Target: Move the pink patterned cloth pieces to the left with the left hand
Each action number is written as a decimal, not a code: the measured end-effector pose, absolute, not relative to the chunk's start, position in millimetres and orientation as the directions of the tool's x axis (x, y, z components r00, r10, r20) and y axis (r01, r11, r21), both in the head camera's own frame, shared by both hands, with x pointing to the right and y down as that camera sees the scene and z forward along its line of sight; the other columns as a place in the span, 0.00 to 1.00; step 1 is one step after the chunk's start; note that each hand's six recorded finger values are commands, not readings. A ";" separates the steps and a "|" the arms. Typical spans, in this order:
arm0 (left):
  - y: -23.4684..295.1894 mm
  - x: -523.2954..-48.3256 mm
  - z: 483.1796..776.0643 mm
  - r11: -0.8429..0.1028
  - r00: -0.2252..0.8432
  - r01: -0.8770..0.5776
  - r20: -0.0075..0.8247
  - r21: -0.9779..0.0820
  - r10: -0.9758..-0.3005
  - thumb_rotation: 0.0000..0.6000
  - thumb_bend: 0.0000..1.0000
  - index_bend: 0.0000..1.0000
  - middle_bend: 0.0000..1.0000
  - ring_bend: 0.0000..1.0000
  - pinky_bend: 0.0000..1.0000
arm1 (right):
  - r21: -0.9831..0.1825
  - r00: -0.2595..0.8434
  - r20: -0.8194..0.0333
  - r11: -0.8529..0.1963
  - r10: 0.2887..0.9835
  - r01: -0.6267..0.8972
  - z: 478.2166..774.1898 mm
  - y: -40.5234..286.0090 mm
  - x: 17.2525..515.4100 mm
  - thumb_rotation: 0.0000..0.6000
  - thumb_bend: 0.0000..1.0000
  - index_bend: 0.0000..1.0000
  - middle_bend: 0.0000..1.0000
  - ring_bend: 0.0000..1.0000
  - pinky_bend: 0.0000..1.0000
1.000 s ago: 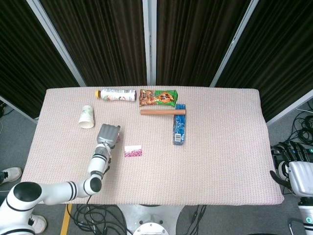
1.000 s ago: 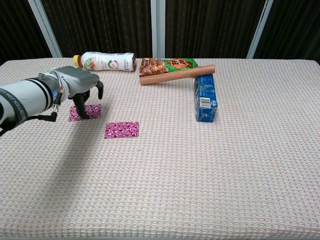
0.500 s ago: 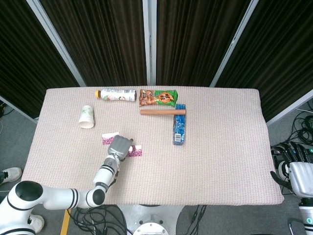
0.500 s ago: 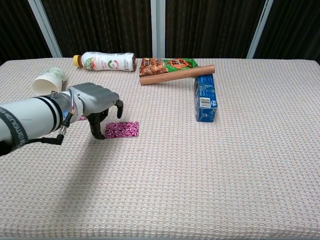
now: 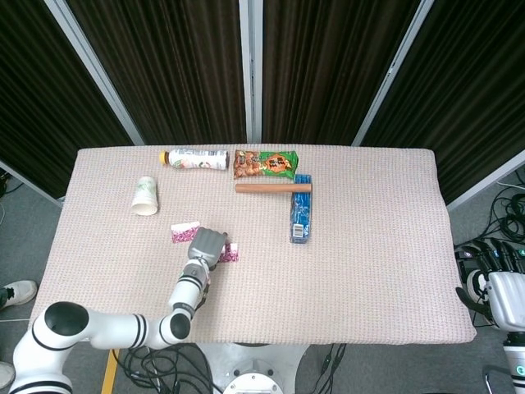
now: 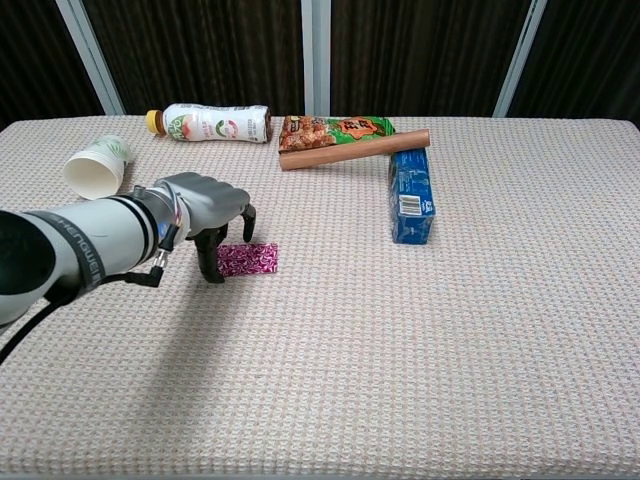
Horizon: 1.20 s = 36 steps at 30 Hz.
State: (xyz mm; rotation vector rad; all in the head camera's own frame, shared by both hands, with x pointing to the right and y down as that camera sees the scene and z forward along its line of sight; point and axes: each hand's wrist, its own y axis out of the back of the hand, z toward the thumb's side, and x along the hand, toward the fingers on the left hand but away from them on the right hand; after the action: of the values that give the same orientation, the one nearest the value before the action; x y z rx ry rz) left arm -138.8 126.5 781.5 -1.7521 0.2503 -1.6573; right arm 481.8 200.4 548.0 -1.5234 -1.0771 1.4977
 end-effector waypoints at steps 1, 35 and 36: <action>126.2 -138.6 782.2 -0.738 0.158 0.316 0.800 -0.596 -0.579 1.00 0.24 0.37 0.87 0.83 0.88 | -0.922 -0.032 -0.384 -0.382 0.923 0.070 548.0 200.6 482.5 1.00 0.14 0.21 0.14 0.00 0.00; 129.1 -123.9 783.3 -0.721 0.185 0.327 0.789 -0.612 -0.586 1.00 0.24 0.47 0.89 0.83 0.88 | -0.920 -0.042 -0.389 -0.385 0.920 0.068 548.4 200.9 486.4 0.99 0.14 0.20 0.14 0.00 0.00; 128.3 -124.1 782.4 -0.719 0.186 0.326 0.787 -0.614 -0.588 1.00 0.24 0.47 0.89 0.83 0.88 | -0.920 -0.041 -0.388 -0.385 0.921 0.068 548.1 200.8 486.3 0.99 0.14 0.20 0.14 0.00 0.00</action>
State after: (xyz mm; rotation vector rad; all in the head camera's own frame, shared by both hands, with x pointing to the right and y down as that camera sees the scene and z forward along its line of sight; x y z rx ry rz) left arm -124.1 128.3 782.4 -1.7499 0.2482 -1.6238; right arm 486.3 200.8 548.1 -1.5176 -1.0793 1.5118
